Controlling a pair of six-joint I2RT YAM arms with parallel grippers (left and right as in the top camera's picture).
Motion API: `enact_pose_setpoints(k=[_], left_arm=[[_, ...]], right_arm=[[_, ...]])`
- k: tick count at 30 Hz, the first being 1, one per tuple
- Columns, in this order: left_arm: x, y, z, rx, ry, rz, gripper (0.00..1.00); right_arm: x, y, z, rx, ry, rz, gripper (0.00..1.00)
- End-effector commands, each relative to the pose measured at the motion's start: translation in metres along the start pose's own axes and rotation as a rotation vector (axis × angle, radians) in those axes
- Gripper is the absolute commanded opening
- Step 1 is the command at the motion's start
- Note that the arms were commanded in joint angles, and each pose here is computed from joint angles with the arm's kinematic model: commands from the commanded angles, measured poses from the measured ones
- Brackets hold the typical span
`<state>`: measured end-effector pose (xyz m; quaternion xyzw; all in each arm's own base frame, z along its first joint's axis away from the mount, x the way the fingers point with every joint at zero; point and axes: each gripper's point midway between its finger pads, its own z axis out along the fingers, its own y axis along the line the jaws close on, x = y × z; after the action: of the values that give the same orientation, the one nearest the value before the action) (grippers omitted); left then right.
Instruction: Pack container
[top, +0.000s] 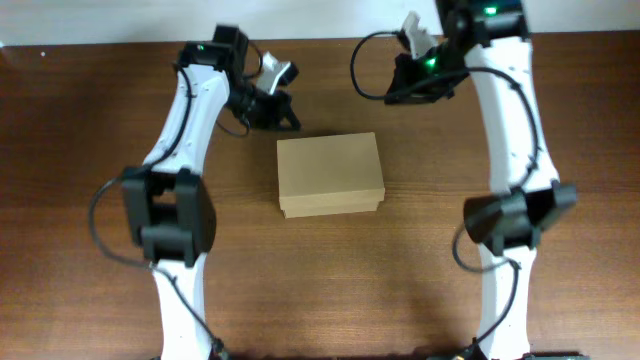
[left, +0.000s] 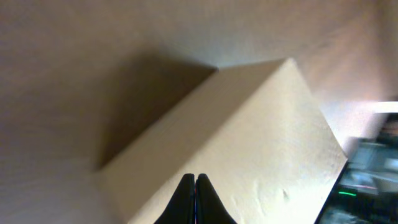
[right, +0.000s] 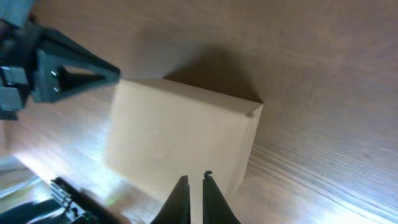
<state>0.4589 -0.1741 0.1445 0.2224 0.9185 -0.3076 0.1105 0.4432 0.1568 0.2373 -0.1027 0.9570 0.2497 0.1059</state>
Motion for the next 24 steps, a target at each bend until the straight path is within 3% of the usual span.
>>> enact_pose_setpoints(k=[1, 6, 11, 13, 15, 18, 20, 24], left_arm=[[-0.028, -0.018, -0.096, -0.302, -0.170, 0.227, 0.02], [-0.037, -0.068, -0.197, -0.493, -0.385, 0.335, 0.04], [-0.015, -0.114, -0.285, -0.661, -0.561, 0.379, 0.08], [0.000, -0.127, -0.311, -0.717, -0.612, 0.369, 0.19], [0.017, -0.139, -0.332, -0.761, -0.648, 0.368, 0.41], [0.041, -0.157, -0.359, -0.817, -0.702, 0.368, 0.64], [0.057, -0.168, -0.376, -0.850, -0.740, 0.368, 0.72], [0.091, -0.192, -0.399, -0.876, -0.806, 0.381, 0.76]], right_arm=[[0.005, 0.027, -0.040, 0.069, -0.092, -0.105, 0.08], [0.018, 0.064, -0.031, 0.081, -0.067, -0.195, 0.08], [0.052, 0.075, 0.020, 0.213, 0.104, -0.277, 0.04], [0.068, 0.072, 0.038, 0.266, 0.181, -0.296, 0.04], [0.083, 0.066, 0.054, 0.307, 0.257, -0.308, 0.04], [0.103, 0.056, 0.071, 0.321, 0.354, -0.308, 0.04], [0.115, 0.046, 0.081, 0.333, 0.414, -0.304, 0.04], [0.131, 0.029, 0.100, 0.355, 0.487, -0.302, 0.04]])
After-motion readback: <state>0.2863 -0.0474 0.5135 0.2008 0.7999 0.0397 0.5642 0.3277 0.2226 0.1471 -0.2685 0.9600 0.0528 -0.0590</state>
